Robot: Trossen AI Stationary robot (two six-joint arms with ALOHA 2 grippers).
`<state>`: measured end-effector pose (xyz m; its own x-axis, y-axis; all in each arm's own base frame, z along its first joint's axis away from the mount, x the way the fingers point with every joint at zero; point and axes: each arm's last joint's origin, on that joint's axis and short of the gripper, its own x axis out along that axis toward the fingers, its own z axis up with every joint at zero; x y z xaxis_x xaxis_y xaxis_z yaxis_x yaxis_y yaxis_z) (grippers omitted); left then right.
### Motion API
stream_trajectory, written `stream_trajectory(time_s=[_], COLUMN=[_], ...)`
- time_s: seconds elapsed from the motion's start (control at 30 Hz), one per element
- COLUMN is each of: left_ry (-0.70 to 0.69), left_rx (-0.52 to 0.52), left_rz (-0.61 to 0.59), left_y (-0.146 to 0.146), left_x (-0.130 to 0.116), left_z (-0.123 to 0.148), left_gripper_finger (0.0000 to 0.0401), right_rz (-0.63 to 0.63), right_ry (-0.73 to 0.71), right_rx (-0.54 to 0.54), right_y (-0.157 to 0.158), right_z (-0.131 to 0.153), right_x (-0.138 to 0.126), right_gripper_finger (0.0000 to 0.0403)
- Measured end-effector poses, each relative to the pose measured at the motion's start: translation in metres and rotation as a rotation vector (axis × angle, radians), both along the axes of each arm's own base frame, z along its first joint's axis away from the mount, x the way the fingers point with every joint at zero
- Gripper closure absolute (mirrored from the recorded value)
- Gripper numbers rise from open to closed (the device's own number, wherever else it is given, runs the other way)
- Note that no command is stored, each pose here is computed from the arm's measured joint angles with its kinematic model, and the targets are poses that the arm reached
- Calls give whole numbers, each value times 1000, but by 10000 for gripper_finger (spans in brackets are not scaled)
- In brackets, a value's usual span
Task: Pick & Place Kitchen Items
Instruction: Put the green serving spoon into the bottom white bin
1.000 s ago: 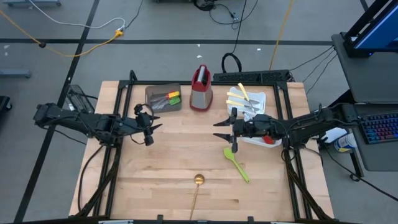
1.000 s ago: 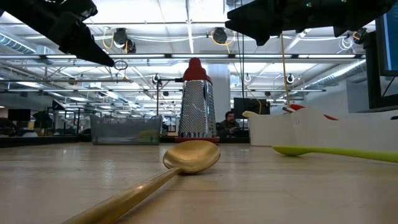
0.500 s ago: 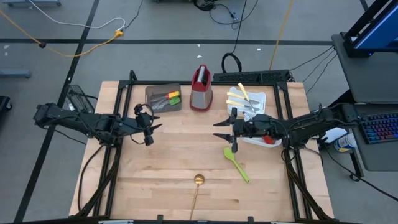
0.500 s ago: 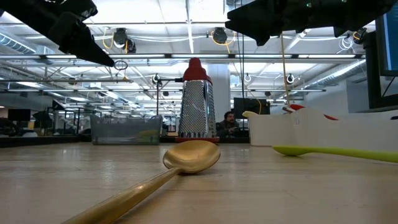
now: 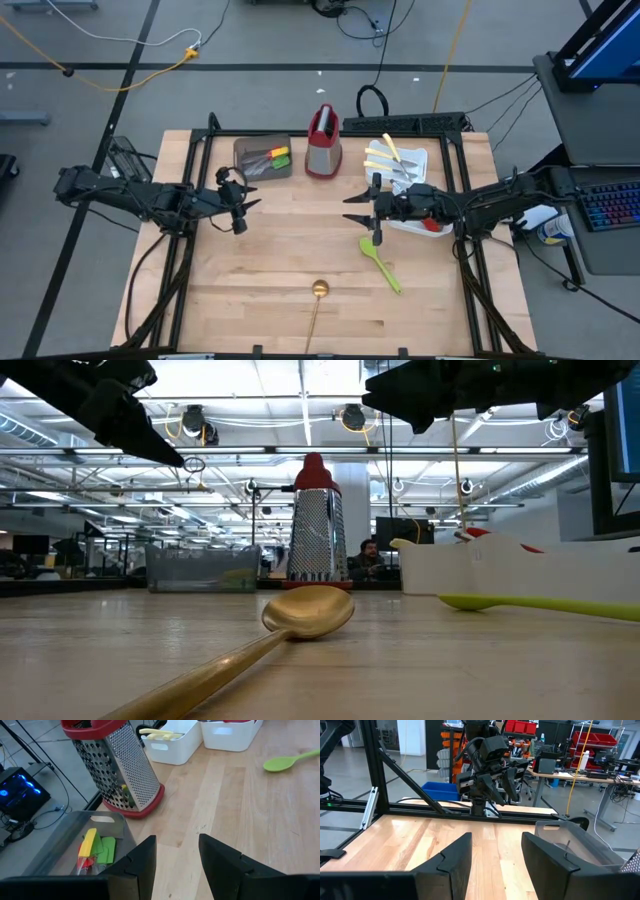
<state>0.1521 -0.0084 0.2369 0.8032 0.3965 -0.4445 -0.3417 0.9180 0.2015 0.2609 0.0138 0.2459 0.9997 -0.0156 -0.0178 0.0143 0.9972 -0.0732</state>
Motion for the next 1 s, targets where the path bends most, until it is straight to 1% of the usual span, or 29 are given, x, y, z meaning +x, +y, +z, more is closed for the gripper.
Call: stream_trajectory(time_s=[0.03,0.13,0.27,0.33,0.37,0.47,0.53,0.6,0.63,0.83,0.9,1.0], left_ry=[0,0,0,0,0,0,0,0,0,-12,-18,-34], left_rx=[0,0,0,0,0,0,0,0,0,-2,-12,-38], left_rz=[0,0,0,0,0,0,0,0,0,0,5,19], left_y=[0,0,0,0,0,0,0,0,0,0,0,0], left_x=[0,0,0,0,0,0,0,0,0,1,1,1], left_z=[0,0,0,0,0,0,0,0,0,1,1,1], left_gripper_finger=[247,247,247,247,247,247,247,247,247,247,247,247], right_rz=[0,-8,6,13,15,11,-47,-116,-127,-136,-87,64], right_ry=[-3,-72,-147,-159,-159,-184,-201,-175,-155,-154,-167,-190], right_rx=[0,14,188,247,257,262,266,274,280,257,235,225], right_y=[0,-1,-1,0,0,-1,-3,-5,-5,-9,-8,1], right_z=[0,7,14,15,15,17,18,15,13,13,15,18], right_x=[0,0,-1,-1,-1,-1,-2,-1,-1,-1,-1,-2], right_gripper_finger=[238,238,238,238,238,238,238,238,238,238,238,238])
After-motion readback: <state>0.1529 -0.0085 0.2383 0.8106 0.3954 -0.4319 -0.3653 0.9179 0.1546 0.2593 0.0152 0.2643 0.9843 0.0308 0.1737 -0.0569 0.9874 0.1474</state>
